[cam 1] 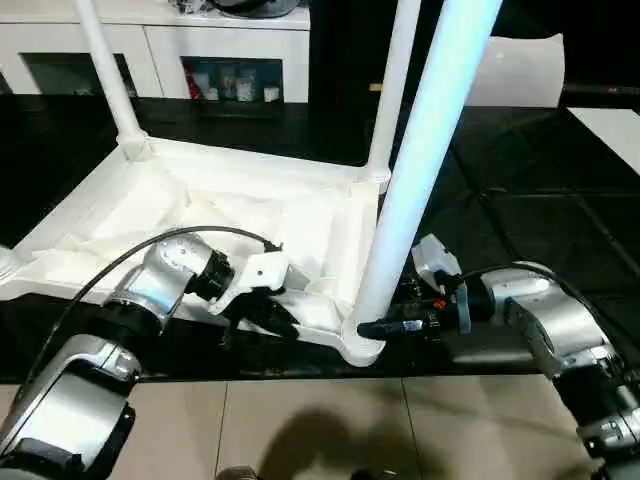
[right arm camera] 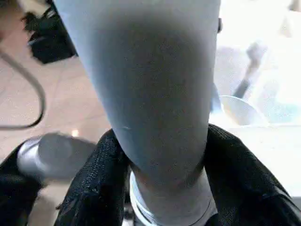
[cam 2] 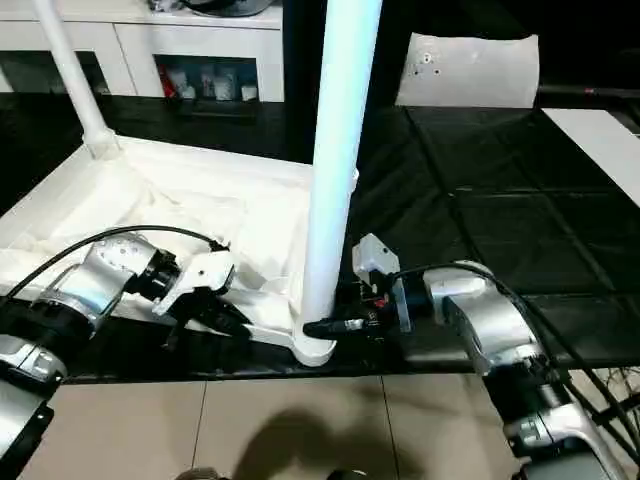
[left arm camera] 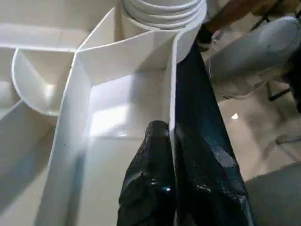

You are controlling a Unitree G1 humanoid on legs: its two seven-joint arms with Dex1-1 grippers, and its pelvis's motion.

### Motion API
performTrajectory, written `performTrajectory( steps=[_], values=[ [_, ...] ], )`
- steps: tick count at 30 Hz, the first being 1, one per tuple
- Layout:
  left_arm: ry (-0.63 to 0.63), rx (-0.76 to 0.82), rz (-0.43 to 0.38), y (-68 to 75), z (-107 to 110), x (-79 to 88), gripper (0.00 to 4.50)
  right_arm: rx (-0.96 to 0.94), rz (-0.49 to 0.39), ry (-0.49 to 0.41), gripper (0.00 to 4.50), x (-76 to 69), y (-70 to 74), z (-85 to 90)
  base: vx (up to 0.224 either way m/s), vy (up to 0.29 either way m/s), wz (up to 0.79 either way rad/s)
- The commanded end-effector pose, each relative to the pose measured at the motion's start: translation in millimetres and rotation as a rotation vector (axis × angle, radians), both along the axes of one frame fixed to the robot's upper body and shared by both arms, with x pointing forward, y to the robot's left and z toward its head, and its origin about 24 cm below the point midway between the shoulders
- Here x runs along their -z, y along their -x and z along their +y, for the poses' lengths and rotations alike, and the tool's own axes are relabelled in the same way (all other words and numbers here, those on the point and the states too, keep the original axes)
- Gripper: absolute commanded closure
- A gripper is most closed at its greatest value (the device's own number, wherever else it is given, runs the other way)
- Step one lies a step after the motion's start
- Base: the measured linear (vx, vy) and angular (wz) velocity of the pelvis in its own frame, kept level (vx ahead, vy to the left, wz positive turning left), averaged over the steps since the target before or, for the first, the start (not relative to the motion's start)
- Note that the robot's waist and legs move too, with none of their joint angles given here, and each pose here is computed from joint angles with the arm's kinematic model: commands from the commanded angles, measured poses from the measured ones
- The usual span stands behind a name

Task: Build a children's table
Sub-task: Rotate leg to tighten

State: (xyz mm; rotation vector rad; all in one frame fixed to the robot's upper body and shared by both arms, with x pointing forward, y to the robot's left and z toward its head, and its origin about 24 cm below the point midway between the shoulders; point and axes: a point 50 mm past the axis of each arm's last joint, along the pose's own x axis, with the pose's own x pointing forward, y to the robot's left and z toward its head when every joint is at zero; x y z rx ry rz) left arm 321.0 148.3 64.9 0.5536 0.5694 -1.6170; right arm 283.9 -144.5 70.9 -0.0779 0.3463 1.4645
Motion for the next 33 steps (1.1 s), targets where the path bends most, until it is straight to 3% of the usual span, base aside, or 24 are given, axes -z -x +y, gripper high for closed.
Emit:
performTrajectory(
  steps=[1,5,9,13,18,20,22,24,27,29,31,33],
  values=[
    [0.050,-0.145,-0.053,-13.6,-5,-9.2,4.50,0.071,0.017,-0.023,2.51,9.6,2.3,14.5,0.000,0.000,0.00],
    [0.127,-0.232,-0.060,-19.7,-21,-13.7,4.50,0.297,0.025,-0.011,2.52,27.1,-2.4,30.5,0.000,0.000,0.00],
    [0.217,-0.379,-0.075,-29.5,-49,-18.3,4.50,0.535,0.097,-0.072,2.53,36.9,-10.3,61.1,0.000,0.000,0.00],
    [0.291,-0.566,-0.116,-40.7,-77,-25.6,4.50,0.753,0.114,-0.070,2.53,37.7,-23.6,95.8,0.000,0.000,0.00],
    [0.310,-0.598,-0.148,-40.7,-94,-26.7,4.50,0.879,0.099,-0.093,2.53,27.7,-34.7,113.5,0.000,0.000,0.00],
    [0.304,-0.574,-0.146,-37.8,-96,-25.0,4.50,0.889,0.070,-0.119,2.53,22.9,-35.7,113.0,0.000,0.000,0.00],
    [0.291,-0.556,-0.142,-35.8,-95,-22.9,4.50,0.887,0.053,-0.132,1.84,21.3,-35.6,110.5,0.000,0.000,0.00],
    [0.258,-0.510,-0.138,-31.0,-89,-16.8,4.50,0.894,0.036,-0.154,1.81,21.2,-34.4,98.3,0.000,0.000,0.00],
    [0.213,-0.441,-0.142,-26.3,-75,-11.0,4.50,0.871,0.018,-0.185,1.41,20.2,-30.0,74.8,0.000,0.000,0.00],
    [0.202,-0.420,-0.144,-25.4,-71,-9.8,4.50,0.847,0.007,-0.183,1.30,19.5,-27.8,68.7,0.000,0.000,0.00],
    [0.175,-0.316,-0.139,-20.0,-57,-7.4,4.50,0.739,-0.037,-0.169,1.14,15.8,-19.7,46.2,0.000,0.000,0.00],
    [0.174,-0.262,-0.138,-17.2,-53,-7.6,4.50,0.699,-0.053,-0.158,0.93,14.1,-17.4,38.2,0.000,0.000,0.00]
  ],
)
